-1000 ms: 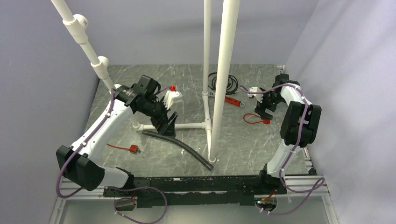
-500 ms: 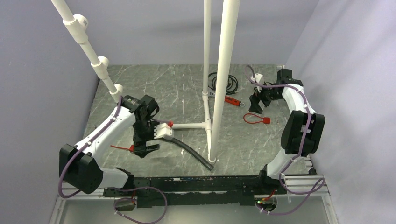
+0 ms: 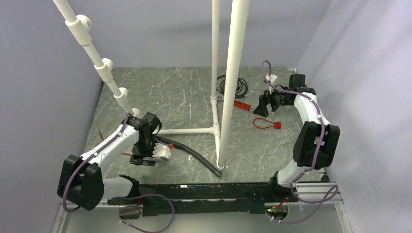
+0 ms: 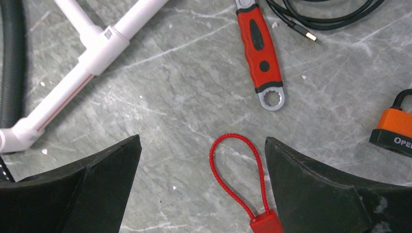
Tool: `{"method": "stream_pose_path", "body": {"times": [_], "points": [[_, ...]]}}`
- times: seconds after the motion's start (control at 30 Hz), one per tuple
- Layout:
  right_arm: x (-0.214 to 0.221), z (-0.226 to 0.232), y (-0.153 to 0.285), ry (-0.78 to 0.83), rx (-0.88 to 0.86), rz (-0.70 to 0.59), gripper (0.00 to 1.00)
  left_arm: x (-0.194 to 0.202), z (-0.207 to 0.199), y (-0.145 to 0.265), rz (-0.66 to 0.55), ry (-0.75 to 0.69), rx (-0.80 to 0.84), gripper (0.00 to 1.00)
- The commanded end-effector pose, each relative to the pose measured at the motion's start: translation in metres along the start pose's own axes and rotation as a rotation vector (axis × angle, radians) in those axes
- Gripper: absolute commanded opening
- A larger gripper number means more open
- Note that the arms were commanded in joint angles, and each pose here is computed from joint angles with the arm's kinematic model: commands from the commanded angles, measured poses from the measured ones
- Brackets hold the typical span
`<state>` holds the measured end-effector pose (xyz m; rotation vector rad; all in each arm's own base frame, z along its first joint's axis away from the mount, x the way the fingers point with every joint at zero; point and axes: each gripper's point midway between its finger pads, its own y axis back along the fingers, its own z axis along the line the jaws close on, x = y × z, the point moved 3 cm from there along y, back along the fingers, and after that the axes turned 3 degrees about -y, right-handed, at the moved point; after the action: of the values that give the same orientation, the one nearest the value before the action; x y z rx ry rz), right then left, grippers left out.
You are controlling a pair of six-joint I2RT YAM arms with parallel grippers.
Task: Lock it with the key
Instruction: Move the lock to the center of the board.
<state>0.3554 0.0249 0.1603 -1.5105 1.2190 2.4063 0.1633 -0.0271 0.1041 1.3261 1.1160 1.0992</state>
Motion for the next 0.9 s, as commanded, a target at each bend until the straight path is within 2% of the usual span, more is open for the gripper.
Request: {"method": "stream_pose_path", "body": {"times": [0.0, 0.27, 0.7, 0.77, 0.87], "points": [[-0.026, 0.005, 0.008, 0.023, 0.002, -0.095, 1.00, 0.006, 0.025, -0.015, -0.023, -0.072, -0.107, 0.85], [-0.025, 0.011, 0.011, 0.028, 0.007, -0.096, 1.00, 0.015, 0.050, -0.032, -0.111, -0.091, -0.165, 0.81], [-0.035, 0.014, 0.016, 0.053, 0.007, -0.122, 1.00, 0.014, 0.028, -0.069, -0.137, -0.123, -0.022, 0.73], [-0.036, 0.014, 0.017, 0.057, 0.004, -0.126, 1.00, 0.015, 0.026, -0.071, -0.139, -0.120, -0.016, 0.66], [-0.040, 0.017, 0.019, 0.064, 0.003, -0.145, 1.00, 0.007, 0.028, -0.060, -0.186, -0.112, -0.008, 0.47]]}}
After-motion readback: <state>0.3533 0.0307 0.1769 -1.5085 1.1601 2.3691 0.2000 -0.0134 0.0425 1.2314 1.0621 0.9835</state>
